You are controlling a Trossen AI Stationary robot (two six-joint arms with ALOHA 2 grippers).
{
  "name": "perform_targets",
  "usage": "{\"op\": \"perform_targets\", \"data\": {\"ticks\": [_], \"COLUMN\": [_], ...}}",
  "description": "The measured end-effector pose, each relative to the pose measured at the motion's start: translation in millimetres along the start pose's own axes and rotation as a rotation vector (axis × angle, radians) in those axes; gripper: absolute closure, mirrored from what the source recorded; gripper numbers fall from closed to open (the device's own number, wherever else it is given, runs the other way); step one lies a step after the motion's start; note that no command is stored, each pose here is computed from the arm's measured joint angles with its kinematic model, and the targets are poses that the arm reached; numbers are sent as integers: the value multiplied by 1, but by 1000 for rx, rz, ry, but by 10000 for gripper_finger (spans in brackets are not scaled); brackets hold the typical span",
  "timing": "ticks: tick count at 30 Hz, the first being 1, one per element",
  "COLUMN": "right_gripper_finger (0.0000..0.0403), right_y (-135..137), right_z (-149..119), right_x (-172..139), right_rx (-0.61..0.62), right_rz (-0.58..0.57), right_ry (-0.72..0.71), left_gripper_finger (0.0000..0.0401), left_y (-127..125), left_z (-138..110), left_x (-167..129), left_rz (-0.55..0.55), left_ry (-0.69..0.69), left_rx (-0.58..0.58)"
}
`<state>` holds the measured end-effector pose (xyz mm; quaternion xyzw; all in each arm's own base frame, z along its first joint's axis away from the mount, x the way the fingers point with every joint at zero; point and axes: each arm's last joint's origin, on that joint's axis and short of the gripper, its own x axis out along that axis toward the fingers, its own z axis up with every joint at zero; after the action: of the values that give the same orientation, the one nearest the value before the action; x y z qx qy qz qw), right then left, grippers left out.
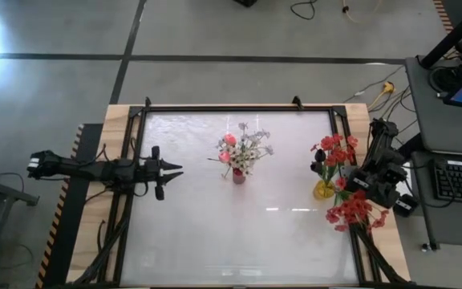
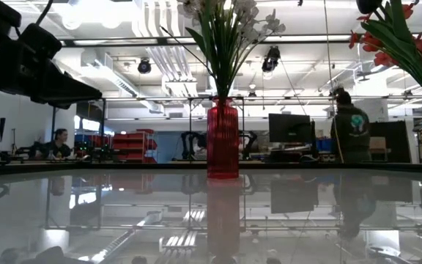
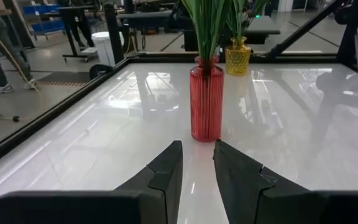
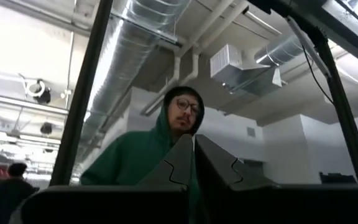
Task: Sort flowers into vase by color
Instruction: Return to Home Position
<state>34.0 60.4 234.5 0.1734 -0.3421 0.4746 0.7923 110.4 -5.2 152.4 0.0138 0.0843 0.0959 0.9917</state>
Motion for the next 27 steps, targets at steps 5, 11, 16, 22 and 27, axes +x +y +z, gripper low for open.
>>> {"op": "perform_targets", "data": {"ticks": [5,11,16,22,27], "right_gripper_finger": [390,390,390,390,390], "right_y": [0,0,0,0,0], "right_z": [-1,-4,-4,-3,-13], "right_x": [0,0,0,0,-1], "right_rx": [-51,-58,-64,-108,-99], "right_rz": [0,1,1,0,8], "right_ry": [6,37,39,30,132], "left_gripper_finger": [321,321,321,321,321], "left_y": [0,0,-1,1,2], "left_z": [0,1,12,11,13], "left_x": [0,-1,-4,-9,-12], "left_rz": [0,0,-54,-58,-65], "left_ry": [1,-15,-133,-147,-169], "left_rx": [2,44,129,148,146]}}
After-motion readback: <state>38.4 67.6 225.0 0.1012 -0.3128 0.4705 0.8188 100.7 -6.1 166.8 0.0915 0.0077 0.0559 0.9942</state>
